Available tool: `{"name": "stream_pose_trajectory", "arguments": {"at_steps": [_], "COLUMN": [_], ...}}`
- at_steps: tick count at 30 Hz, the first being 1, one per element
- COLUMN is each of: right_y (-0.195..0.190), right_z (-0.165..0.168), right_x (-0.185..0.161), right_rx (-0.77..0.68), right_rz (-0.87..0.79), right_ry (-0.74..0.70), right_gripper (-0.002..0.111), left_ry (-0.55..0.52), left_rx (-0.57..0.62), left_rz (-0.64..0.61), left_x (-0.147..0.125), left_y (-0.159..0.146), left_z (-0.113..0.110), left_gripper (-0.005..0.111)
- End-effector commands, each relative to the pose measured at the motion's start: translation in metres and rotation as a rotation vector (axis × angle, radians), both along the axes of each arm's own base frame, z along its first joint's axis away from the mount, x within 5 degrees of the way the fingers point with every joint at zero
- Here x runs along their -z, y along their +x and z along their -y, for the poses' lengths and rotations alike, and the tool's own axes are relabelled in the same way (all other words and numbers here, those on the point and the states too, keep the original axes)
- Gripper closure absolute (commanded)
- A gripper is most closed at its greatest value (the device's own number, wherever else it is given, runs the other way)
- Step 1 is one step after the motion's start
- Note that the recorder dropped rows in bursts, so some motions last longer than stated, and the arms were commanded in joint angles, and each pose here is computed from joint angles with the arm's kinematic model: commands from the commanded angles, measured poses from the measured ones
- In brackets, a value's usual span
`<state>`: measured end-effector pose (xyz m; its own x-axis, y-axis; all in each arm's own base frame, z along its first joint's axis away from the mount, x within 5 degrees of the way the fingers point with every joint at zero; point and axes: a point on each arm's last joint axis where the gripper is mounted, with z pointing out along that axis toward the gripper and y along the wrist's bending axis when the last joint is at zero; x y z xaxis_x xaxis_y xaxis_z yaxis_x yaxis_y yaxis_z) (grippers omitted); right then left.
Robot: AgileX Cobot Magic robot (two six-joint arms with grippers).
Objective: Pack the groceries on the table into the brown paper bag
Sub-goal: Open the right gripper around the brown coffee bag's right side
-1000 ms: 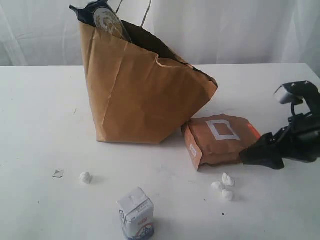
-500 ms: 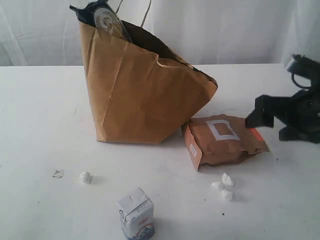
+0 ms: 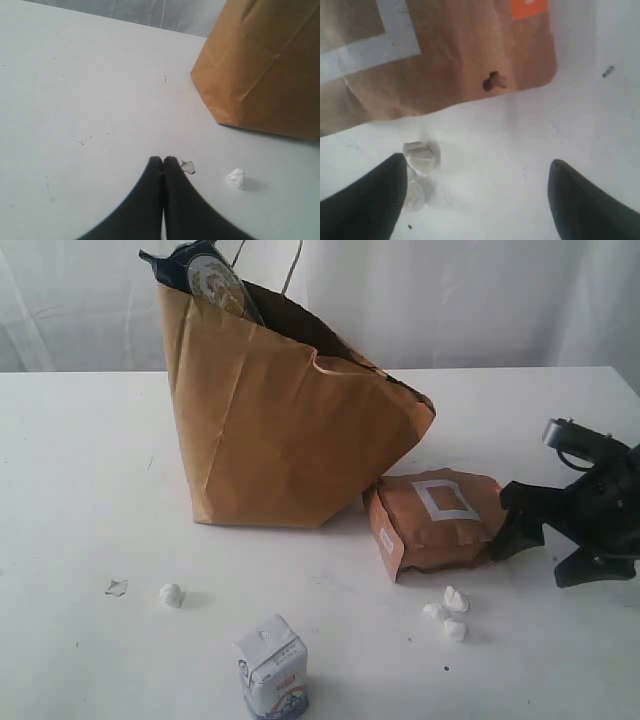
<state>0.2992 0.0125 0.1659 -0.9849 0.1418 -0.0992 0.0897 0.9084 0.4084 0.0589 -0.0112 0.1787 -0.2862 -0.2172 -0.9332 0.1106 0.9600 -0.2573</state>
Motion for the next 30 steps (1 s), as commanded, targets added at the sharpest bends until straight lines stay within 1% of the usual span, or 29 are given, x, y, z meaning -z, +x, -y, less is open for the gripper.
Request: {"name": "stream_pose_trajectory", "arguments": {"at_steps": [1, 3, 5, 8, 9, 13, 22, 30], "right_y": [0.005, 0.009, 0.013, 0.014, 0.014, 0.014, 0.024, 0.028], "right_z": [0.006, 0.015, 0.024, 0.034, 0.040, 0.057, 0.052, 0.055], "right_x": [0.005, 0.010, 0.010, 0.003, 0.002, 0.011, 0.032, 0.045], "right_rx": [0.029, 0.150, 0.234, 0.186, 0.181, 0.229, 0.186, 0.231], "right_rz": [0.009, -0.017, -0.024, -0.004, 0.004, -0.014, 0.036, 0.044], "right_ry": [-0.001, 0.028, 0.125, 0.343, 0.377, 0.387, 0.519, 0.502], "right_gripper": [0.037, 0.037, 0.037, 0.037, 0.037, 0.037, 0.037, 0.037], "left_ry": [-0.008, -0.008, -0.008, -0.008, -0.008, -0.008, -0.008, -0.008], "left_rx": [-0.004, -0.004, -0.004, -0.004, -0.004, -0.004, -0.004, -0.004], "left_rz": [-0.001, -0.001, -0.001, -0.001, -0.001, -0.001, -0.001, -0.001], "left_x": [0.001, 0.001, 0.001, 0.001, 0.001, 0.001, 0.001, 0.001], "left_y": [0.000, 0.000, 0.000, 0.000, 0.000, 0.000, 0.000, 0.000], "left_z": [0.000, 0.000, 0.000, 0.000, 0.000, 0.000, 0.000, 0.000], "left_gripper": [0.107, 0.107, 0.107, 0.107, 0.107, 0.107, 0.107, 0.107]}}
